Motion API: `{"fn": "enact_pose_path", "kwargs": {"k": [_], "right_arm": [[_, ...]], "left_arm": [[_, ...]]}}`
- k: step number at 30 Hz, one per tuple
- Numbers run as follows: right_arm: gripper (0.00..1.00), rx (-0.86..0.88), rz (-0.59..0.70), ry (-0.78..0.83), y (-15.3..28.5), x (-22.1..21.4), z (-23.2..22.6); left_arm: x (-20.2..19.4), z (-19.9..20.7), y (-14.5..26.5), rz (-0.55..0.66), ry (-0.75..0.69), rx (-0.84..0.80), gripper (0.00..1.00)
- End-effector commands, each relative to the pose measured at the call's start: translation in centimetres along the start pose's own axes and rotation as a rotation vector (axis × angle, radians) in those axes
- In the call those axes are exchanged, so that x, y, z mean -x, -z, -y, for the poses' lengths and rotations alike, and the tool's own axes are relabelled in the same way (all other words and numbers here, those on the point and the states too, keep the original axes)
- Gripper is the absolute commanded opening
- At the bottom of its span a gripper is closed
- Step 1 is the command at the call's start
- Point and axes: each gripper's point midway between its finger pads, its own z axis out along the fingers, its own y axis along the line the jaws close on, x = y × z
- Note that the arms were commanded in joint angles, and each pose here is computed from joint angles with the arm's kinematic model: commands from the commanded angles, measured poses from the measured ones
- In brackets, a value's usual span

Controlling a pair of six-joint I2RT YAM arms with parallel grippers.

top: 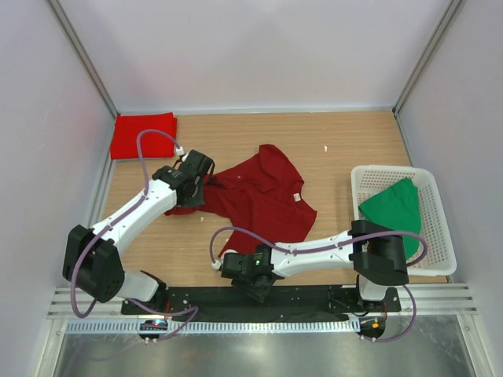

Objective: Fold and stack the t-shirts
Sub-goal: Flatten the tshirt out

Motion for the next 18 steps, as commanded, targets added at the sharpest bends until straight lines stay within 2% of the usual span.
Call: {"fn": "enact_pose_path", "kwargs": {"k": [1, 5, 6, 10, 11, 12, 16, 18], "right_arm": [[0.4, -0.053, 0.025, 0.021, -0.2, 0.7, 0.7], [0.33, -0.075, 0.02, 0.022, -0.7, 0.6, 1.1], [0.28, -0.072, 0.027, 0.021, -0.7, 0.8, 1.0], [0.19, -0.065, 0.038, 0.005, -0.6, 0.9, 0.9], [0.05, -0.088, 0.054, -0.011, -0.4, 1.2, 1.3], [0.01, -0.107, 0.067, -0.013, -0.2, 1.4, 1.6], [0.01, -0.201, 0.177, -0.12, 2.3, 2.9, 4.2], [0.01, -0.239, 0.255, -0.225, 4.5, 3.7, 6.2]], "left_arm": [[0.4, -0.6, 0.9, 0.029, 0.028, 0.005, 0.0], [0.5, -0.7, 1.1, 0.035, 0.033, 0.004, 0.0], [0.5, -0.7, 1.2, 0.035, 0.034, 0.0, 0.0], [0.7, -0.9, 1.4, 0.035, 0.037, 0.008, 0.0], [0.9, -0.9, 1.5, 0.04, 0.04, 0.008, 0.0], [1.0, -0.9, 1.6, 0.043, 0.041, 0.007, 0.0], [1.9, -1.2, 2.5, 0.058, 0.067, 0.0, 0.0], [2.8, -1.3, 3.5, 0.08, 0.1, -0.018, 0.0]]}}
